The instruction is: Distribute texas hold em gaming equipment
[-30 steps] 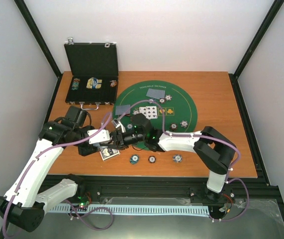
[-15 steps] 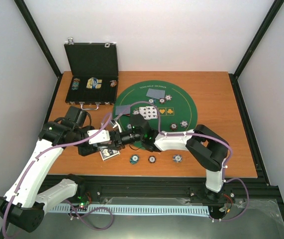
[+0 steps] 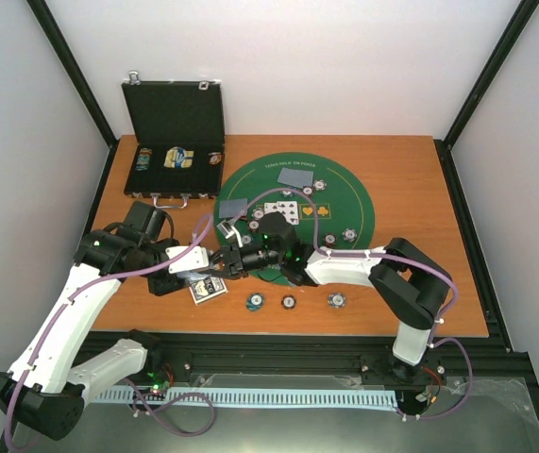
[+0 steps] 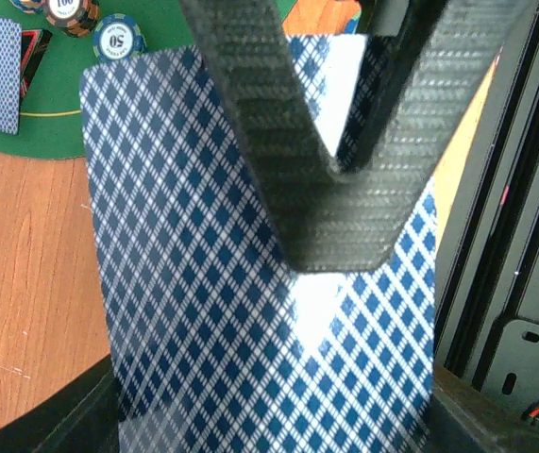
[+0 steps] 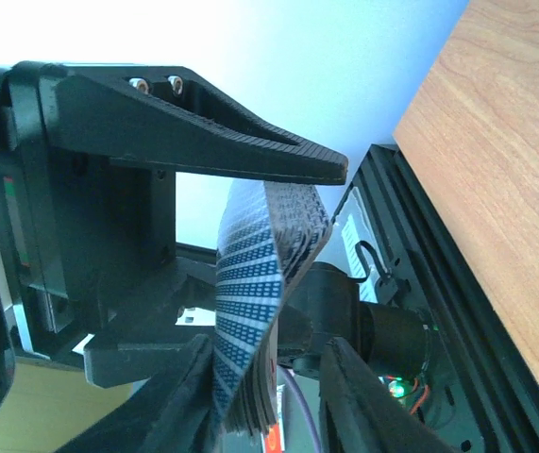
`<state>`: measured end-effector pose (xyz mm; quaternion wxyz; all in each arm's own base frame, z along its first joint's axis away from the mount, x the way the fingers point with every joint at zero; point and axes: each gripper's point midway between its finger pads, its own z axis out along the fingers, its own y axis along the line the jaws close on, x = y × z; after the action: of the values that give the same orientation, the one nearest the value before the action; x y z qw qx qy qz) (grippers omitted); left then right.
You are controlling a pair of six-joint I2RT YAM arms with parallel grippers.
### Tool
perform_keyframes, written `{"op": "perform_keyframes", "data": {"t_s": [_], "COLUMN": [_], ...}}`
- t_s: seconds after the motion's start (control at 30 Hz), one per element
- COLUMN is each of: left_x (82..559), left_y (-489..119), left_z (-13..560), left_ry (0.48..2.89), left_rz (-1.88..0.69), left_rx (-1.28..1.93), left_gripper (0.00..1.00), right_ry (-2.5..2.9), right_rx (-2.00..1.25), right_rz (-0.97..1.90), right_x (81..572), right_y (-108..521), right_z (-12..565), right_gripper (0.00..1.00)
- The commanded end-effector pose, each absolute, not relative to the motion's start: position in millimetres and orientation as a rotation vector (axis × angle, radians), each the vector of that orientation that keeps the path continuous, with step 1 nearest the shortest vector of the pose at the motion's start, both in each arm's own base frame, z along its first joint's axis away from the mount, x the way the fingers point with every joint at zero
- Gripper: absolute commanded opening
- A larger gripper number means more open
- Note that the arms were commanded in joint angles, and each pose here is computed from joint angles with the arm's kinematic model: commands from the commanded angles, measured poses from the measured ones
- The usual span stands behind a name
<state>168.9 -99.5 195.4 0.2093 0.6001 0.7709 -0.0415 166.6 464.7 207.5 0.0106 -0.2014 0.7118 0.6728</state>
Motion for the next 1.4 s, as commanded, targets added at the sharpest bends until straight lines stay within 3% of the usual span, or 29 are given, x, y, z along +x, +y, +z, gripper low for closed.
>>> {"op": "perform_keyframes", "data": {"t_s": [0.0,0.3,0.63,0.9,1.03,1.17,1.37], "left_x": [166.1,166.0,165.6,166.7,166.7,166.6,166.1], "left_y": [-102.2,-100.9,-100.3,-98.4,-98.4,-98.1,-99.4], "left_z": [207.0,204.2,203.4,203.4,203.4,202.2,204.3], "left_ry": [2.095,2.100,2.102,2.101,2.102,2.112,2.114], "left_rz": [-0.125,-0.117,-0.115,-0.096,-0.097,-0.099,-0.112], "left_rx": [1.674,1.679,1.682,1.689,1.688,1.689,1.683], "left_gripper": [0.16,0.16,0.16,0.16,0.16,0.16,0.16], "right_ry": [2.395,2.375,2.395,2.472,2.580,2.683,2.365], "right_rx": [-0.495,-0.479,-0.449,-0.379,-0.471,-0.499,-0.734], "right_rz": [1.953,1.943,1.890,1.673,1.174,0.465,-0.340], "right_x": [179.0,182.2,198.2,262.0,318.1,374.3,432.5], "right_y": [449.6,442.9,423.6,359.9,307.8,250.9,202.4], "right_z": [170.9,184.4,190.9,178.3,161.0,130.4,123.5], "right_gripper": [0.28,0.03,0.03,0.03,0.03,0.03,0.03]}}
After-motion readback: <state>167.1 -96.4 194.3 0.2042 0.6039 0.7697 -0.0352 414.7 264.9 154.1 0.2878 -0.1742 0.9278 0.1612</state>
